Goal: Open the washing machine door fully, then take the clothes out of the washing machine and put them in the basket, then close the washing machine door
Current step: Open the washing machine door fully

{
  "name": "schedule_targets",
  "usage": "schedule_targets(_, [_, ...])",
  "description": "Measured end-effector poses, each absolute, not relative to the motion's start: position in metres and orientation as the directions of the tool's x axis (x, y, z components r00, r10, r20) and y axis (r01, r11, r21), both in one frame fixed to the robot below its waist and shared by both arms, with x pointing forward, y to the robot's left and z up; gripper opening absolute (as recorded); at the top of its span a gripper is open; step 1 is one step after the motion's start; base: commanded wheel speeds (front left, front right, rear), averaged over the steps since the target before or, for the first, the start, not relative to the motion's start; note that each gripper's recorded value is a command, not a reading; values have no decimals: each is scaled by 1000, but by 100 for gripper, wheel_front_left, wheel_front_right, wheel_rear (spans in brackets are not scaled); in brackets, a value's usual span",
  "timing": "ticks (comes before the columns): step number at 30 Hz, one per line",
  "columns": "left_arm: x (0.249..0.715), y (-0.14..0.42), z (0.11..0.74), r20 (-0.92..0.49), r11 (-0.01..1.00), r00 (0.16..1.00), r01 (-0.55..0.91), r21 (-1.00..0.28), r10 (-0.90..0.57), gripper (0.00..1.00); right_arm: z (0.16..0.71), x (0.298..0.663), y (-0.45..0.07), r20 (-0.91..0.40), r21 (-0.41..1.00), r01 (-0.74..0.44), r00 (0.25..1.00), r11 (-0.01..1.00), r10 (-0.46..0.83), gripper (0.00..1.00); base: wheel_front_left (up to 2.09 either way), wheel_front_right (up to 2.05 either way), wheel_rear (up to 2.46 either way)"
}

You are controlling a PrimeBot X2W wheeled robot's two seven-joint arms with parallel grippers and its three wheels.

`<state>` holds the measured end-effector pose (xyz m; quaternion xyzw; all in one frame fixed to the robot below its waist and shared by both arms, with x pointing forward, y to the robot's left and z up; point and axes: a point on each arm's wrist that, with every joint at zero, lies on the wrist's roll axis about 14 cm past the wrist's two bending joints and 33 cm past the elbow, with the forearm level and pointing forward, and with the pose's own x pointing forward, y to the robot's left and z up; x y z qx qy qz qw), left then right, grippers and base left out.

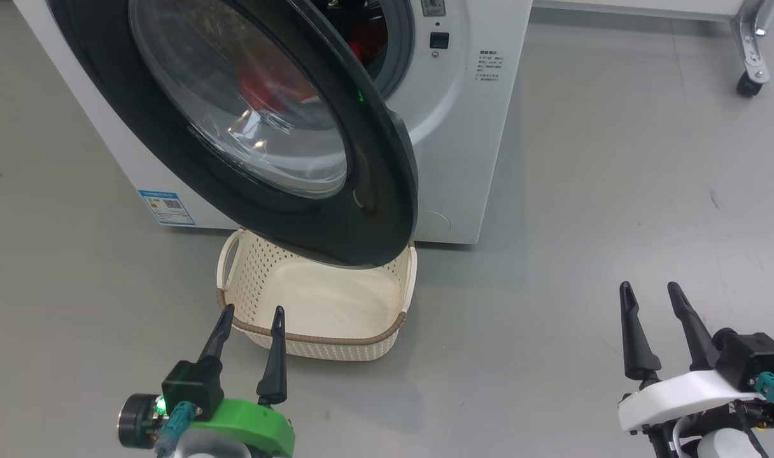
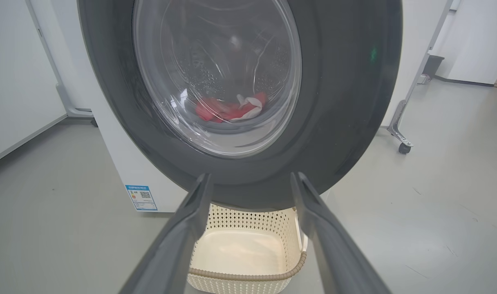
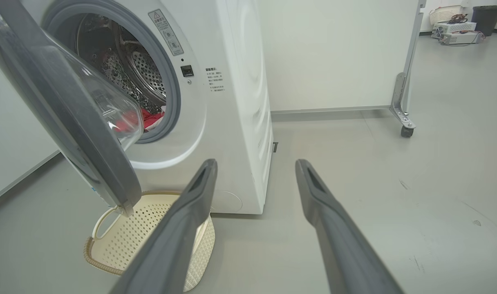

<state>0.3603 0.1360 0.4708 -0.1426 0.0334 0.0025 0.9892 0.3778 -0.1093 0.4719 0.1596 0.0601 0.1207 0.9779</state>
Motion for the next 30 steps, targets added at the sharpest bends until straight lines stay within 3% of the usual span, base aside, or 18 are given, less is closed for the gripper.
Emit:
schedule_targets(16, [359,135,472,-65,960,998,-11,-281,-8,100,475,376,-108,-71,319,-225,963,921,260,100,0,0,0])
schedule_targets(17, [359,135,471,-65,960,998,-11,-281,-7,100,475,376,-108,-71,319,-225,963,921,260,82,0,0,0])
schedule_targets(18, [359,135,471,-66,960,998,-12,-281,-7,100,475,376,-108,-72,321,-224,963,920,259,0,0,0,0])
schedule_targets(25, [359,133,467,-79,959,997,-11,-282,-12,100,475,381,-107,-82,473,-158,972,867,222,0,0,0,0])
schedule_targets(29, [359,132,465,-87,960,996,-9,-281,-16,100,476,386,-106,-96,620,-92,977,779,192,0,0,0,0])
schedule_targets(30, [358,132,463,-91,960,996,-10,-281,-17,100,477,390,-102,-102,710,-62,977,701,190,0,0,0,0])
